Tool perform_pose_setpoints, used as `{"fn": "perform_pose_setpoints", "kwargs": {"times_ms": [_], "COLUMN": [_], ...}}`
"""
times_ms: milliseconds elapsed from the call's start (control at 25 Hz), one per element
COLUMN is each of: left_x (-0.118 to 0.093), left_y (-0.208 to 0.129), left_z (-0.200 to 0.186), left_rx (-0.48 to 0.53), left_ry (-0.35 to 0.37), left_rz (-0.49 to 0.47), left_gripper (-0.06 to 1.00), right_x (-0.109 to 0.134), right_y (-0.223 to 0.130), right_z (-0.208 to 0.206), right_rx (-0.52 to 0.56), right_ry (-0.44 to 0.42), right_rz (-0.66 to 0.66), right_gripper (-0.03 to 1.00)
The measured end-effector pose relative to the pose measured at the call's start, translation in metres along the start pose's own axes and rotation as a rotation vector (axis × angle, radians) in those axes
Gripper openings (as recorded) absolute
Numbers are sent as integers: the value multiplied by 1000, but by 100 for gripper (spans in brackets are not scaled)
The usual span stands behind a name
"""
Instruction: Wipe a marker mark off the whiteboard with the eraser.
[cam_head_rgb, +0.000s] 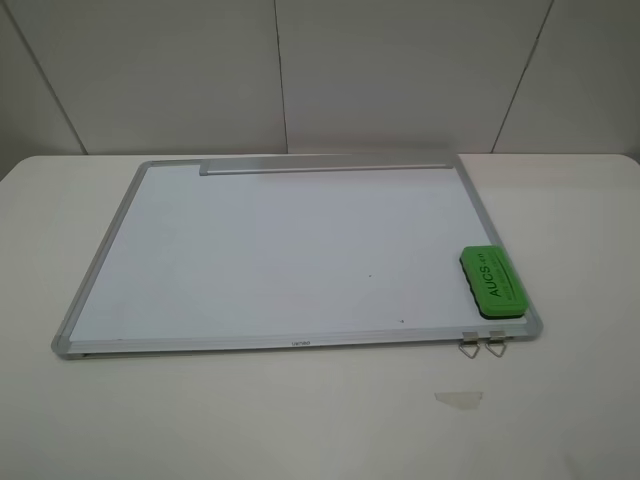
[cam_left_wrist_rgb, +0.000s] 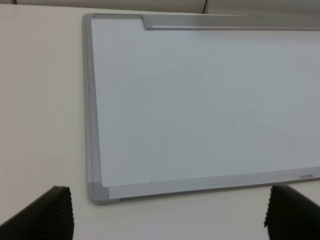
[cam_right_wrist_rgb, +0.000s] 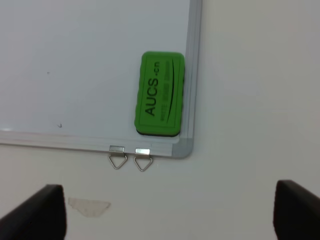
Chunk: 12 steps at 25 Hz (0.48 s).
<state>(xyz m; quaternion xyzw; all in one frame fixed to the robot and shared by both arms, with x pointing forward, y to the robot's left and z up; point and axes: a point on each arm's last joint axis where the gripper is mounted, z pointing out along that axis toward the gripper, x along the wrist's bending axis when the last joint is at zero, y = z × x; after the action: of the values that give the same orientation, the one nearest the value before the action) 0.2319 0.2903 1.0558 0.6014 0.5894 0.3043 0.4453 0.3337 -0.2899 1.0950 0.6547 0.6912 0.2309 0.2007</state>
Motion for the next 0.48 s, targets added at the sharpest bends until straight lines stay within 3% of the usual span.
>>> {"fn": "perform_pose_setpoints", "kwargs": {"times_ms": [80,320,480], "left_x": [0,0,0], "left_y": [0,0,0], "left_z": [0,0,0], "left_rx": [0,0,0], "left_ry": [0,0,0], "left_rz": [0,0,0], "left_gripper": [78,78,78], "right_x": [-1,-2,-3], "right_y": [-19,-67,-84], "right_z": [-10,-7,-17], "right_rx": [-88,-218,-342], "right_ry": [3,1,-5], "right_rz": [-1,-42,-49], "right_gripper": [83,83,83]}}
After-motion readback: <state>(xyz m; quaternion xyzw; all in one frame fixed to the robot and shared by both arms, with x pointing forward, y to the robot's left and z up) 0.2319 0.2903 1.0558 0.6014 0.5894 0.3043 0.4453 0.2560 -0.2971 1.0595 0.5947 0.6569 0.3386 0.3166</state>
